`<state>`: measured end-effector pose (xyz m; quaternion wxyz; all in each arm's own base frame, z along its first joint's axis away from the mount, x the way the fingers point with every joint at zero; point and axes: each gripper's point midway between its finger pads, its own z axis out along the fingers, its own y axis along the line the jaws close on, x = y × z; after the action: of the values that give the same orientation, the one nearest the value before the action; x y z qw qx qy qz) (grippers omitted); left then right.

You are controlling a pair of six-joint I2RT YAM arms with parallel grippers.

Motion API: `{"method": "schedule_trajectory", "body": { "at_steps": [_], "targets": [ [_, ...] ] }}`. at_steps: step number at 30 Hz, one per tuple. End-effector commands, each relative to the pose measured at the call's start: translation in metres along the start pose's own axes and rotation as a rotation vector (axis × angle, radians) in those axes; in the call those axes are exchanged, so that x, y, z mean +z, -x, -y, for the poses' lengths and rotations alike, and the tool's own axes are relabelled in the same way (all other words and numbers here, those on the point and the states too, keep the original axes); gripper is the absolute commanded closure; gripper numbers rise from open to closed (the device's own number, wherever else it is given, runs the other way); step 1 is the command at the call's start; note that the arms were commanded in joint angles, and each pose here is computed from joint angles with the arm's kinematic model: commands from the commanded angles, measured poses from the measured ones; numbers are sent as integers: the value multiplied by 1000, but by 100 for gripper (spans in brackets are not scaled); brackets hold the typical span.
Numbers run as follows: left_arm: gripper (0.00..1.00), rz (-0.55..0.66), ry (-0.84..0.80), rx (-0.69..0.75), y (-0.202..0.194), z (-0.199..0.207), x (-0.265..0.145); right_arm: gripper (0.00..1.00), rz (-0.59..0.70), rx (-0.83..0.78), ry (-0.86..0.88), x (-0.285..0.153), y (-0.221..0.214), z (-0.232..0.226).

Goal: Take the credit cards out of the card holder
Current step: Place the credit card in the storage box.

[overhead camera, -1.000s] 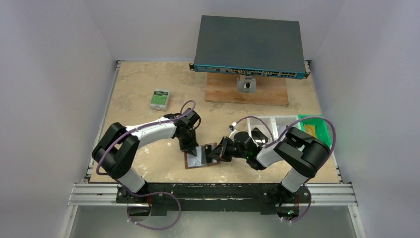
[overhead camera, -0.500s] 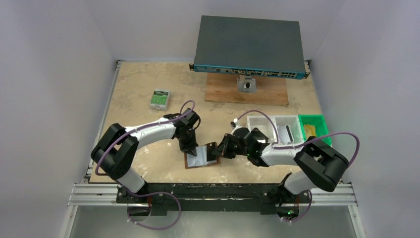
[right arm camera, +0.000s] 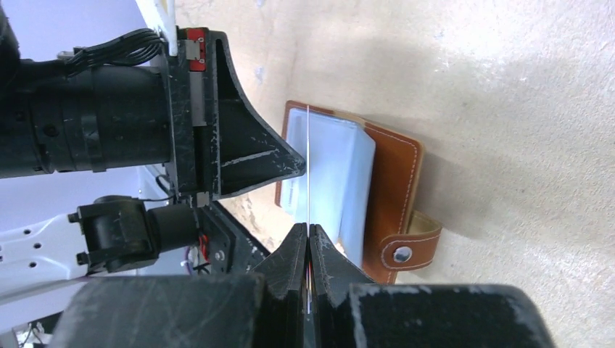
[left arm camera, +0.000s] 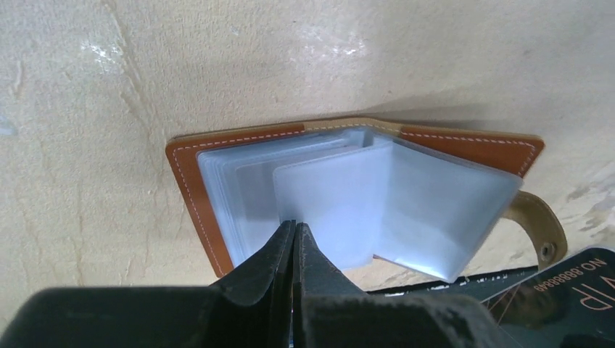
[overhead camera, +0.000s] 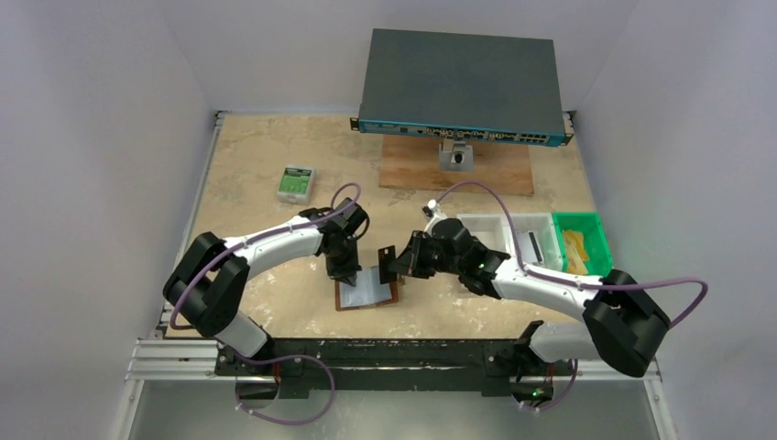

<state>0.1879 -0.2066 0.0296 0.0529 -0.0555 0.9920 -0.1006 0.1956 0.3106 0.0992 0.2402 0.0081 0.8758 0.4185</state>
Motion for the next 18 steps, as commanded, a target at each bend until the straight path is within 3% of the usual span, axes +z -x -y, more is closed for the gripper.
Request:
{"method": "schedule_trajectory", "body": {
  "at_steps": [1,9,18],
  "targets": [
    [98,76,-66,53,15,18,-30,100,18,-61,-25,-13,13,-9],
    [90,98,-109,72,16,25,-47,100,72,-103,-178,-49,27,5],
    [88,116,-149,86,16,29,-57,100,277,-120,-518,-137,64,41]
  ]
}}
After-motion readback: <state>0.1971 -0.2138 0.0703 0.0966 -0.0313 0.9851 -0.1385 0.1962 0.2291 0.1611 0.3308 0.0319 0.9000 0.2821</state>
